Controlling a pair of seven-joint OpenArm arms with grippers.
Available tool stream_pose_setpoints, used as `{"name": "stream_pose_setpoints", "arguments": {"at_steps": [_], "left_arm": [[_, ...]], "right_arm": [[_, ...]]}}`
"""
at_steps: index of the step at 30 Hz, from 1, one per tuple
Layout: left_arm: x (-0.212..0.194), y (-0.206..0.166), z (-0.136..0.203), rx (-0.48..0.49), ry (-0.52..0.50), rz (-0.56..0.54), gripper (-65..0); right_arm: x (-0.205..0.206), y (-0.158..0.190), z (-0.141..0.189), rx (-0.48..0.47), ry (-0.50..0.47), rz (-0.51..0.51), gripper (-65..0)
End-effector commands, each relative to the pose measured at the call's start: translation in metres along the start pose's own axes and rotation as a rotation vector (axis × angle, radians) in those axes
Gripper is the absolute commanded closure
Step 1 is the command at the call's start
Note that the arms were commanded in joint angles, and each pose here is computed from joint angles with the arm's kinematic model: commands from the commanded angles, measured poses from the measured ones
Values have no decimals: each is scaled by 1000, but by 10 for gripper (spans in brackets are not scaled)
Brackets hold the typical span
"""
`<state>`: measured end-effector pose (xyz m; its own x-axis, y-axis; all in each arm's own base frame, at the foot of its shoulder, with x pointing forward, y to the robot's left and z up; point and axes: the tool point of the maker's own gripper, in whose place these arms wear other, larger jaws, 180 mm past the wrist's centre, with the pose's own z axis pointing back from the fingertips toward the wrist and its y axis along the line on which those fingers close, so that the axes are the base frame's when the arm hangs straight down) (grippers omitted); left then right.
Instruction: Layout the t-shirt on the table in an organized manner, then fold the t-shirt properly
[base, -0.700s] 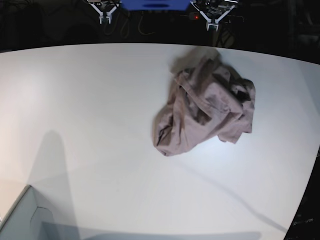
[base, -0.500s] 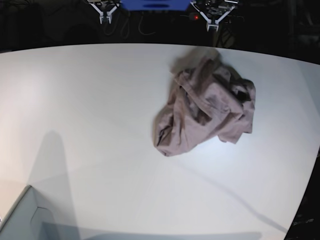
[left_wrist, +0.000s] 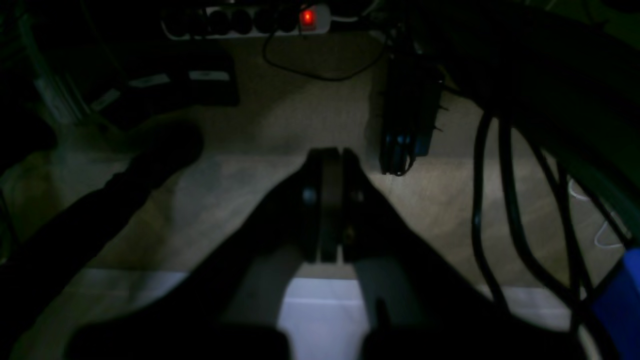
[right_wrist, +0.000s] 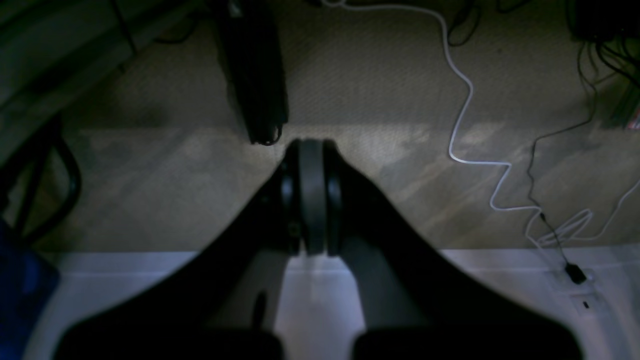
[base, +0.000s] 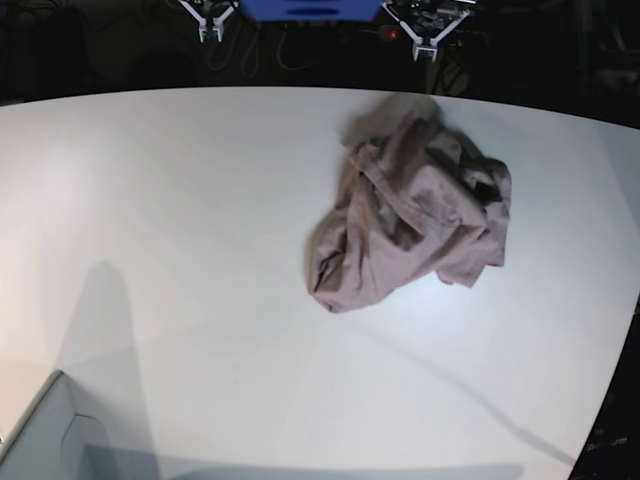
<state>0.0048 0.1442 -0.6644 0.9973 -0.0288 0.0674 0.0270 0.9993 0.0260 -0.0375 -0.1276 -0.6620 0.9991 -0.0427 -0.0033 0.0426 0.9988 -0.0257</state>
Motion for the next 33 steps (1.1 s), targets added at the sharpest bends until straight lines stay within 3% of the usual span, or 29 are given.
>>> {"name": "stream_pose_setpoints", "arguments": {"at_steps": [1,8,13,19,25,33], "left_arm": [[-12,17,2,29,6,-2,0],[-36,59,33,77,-116,-56,0],[-22,67,74,77,-261,-114,0],[28,47,140,32,-491,-156,0],[85,56,206,86,-712,-67,0],[128,64,259,136,-889,12,-2]], "right_arm": [[-10,3,2,22,-1,-1,0],[-33,-16,24,-5,-88,12,0],[-33,-35,59,-31,-202,38,0],[9,-46,120,-45,-412,75,0],[64,-65,193,-101,-635,64,0],[125,-93,264,-205,-868,14,0]]}}
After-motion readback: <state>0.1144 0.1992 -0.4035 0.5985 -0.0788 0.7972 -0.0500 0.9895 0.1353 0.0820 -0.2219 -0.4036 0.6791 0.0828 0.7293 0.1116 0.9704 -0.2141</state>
